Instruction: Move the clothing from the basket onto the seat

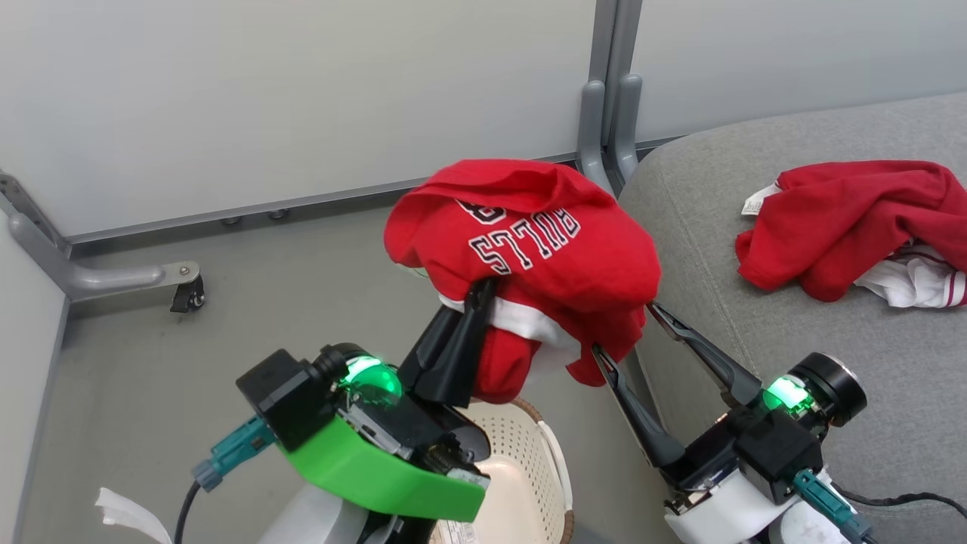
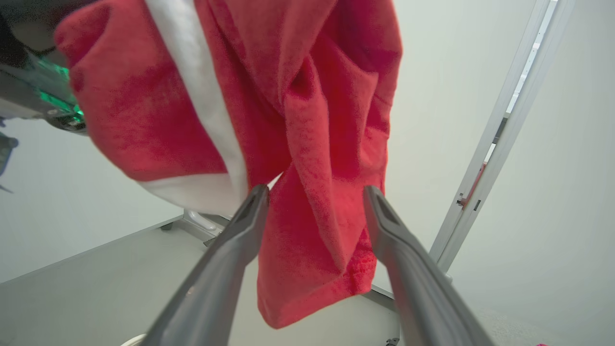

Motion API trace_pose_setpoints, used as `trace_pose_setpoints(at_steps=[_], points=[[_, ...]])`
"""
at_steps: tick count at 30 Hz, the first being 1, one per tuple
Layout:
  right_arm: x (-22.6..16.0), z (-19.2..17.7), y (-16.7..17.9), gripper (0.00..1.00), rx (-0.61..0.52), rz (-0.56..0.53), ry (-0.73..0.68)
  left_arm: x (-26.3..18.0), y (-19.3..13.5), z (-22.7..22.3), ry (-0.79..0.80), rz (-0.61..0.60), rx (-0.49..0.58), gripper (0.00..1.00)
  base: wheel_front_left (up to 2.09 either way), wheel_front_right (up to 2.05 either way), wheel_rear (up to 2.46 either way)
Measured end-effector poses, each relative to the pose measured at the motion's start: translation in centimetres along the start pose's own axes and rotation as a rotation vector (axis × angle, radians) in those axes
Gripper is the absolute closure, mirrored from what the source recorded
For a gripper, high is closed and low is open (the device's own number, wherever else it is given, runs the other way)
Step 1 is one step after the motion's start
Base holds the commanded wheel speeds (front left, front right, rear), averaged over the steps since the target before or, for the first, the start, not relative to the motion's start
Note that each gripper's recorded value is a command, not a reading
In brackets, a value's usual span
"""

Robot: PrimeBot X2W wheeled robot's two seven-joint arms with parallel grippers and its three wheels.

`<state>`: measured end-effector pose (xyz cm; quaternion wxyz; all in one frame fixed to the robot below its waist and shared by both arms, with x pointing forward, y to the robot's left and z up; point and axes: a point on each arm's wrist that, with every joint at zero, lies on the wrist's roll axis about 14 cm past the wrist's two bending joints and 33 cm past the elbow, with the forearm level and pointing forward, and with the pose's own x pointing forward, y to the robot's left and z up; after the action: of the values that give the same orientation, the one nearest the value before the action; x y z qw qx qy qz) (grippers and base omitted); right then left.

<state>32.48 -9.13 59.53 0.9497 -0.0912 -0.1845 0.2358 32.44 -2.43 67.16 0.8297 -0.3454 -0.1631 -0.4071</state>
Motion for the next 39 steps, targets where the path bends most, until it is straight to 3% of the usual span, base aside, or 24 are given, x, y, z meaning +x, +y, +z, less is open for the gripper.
trace_pose_setpoints(at_steps=[14, 29, 30, 31, 39], points=[[1.6, -1.2, 0.4, 0.0, -0.174, 0.086, 0.034, -0.8, -2.1, -2.4, 0.106, -0.077, -0.006, 1.0, 0.0, 0.0, 0.0], [2.3, -1.3, 2.6, 0.0, -0.185, 0.163, 0.028, -1.9, -2.5, -3.8, 0.177, -0.086, -0.024, 1.0, 0.0, 0.0, 0.0], [2.4, -1.3, 2.8, 0.26, -0.185, 0.173, 0.025, -2.0, -2.6, -3.8, 0.178, -0.087, -0.023, 1.0, 0.0, 0.0, 0.0], [2.4, -1.2, 3.0, 1.0, -0.176, 0.175, 0.021, -2.0, -2.6, -3.8, 0.177, -0.088, -0.022, 1.0, 0.0, 0.0, 0.0], [2.6, -0.6, 3.0, 1.0, -0.134, 0.159, 0.001, -2.0, -2.5, -3.3, 0.166, -0.082, -0.018, 1.0, 0.0, 0.0, 0.0]])
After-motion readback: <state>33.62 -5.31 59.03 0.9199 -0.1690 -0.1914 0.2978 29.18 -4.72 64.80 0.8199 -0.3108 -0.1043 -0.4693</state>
